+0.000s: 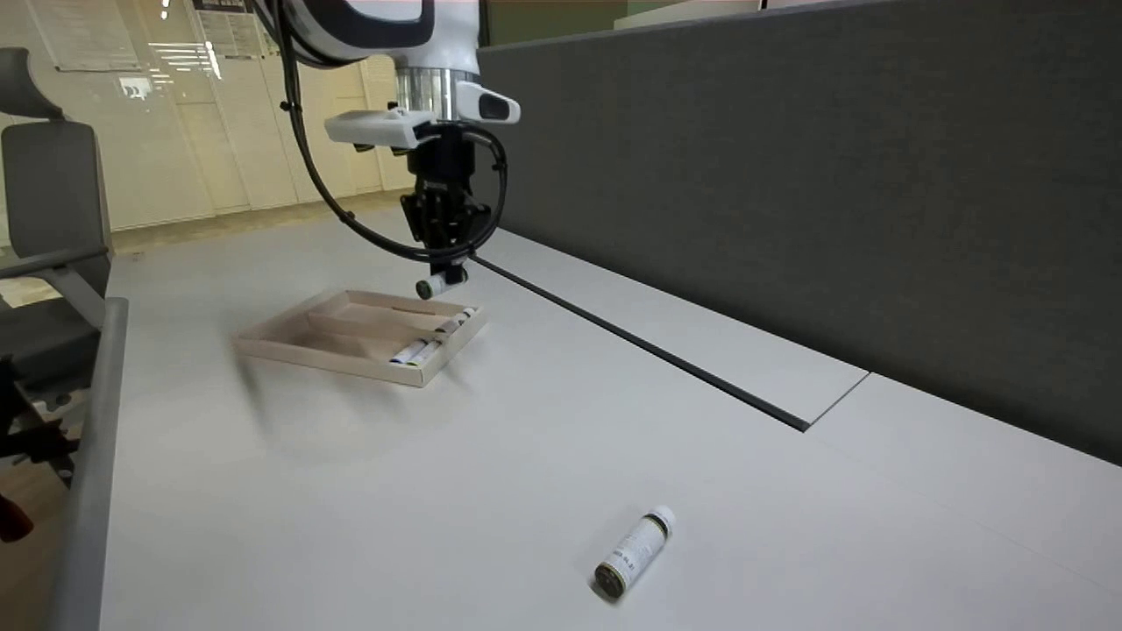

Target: Put a bottle on the tray

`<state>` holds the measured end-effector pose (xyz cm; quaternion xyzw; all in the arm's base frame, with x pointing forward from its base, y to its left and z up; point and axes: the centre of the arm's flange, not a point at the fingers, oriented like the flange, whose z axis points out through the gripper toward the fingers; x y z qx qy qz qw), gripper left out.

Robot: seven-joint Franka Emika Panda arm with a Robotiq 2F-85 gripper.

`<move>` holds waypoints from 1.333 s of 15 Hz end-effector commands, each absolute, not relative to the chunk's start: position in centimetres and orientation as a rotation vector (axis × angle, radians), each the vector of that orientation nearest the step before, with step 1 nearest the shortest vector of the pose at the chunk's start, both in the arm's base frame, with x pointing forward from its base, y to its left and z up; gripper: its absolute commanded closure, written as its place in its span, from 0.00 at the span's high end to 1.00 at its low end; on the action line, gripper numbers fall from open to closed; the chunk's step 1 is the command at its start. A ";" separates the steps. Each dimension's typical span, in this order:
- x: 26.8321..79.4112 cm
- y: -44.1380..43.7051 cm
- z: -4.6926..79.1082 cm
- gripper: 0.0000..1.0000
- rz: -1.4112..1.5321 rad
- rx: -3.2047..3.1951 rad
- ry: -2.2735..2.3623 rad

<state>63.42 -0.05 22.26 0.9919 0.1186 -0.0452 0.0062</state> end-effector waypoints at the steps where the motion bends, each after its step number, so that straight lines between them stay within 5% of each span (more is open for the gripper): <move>1: 63.8 2.6 23.6 0.07 -0.171 3.078 0.380; 2: 63.5 2.2 22.4 0.27 -0.142 3.098 0.416; 15: 63.5 2.6 22.6 0.27 -0.159 3.086 0.419; 16: 63.8 2.8 22.6 0.07 -0.158 3.086 0.430; 20: 64.7 4.4 21.9 0.07 -0.093 3.054 0.483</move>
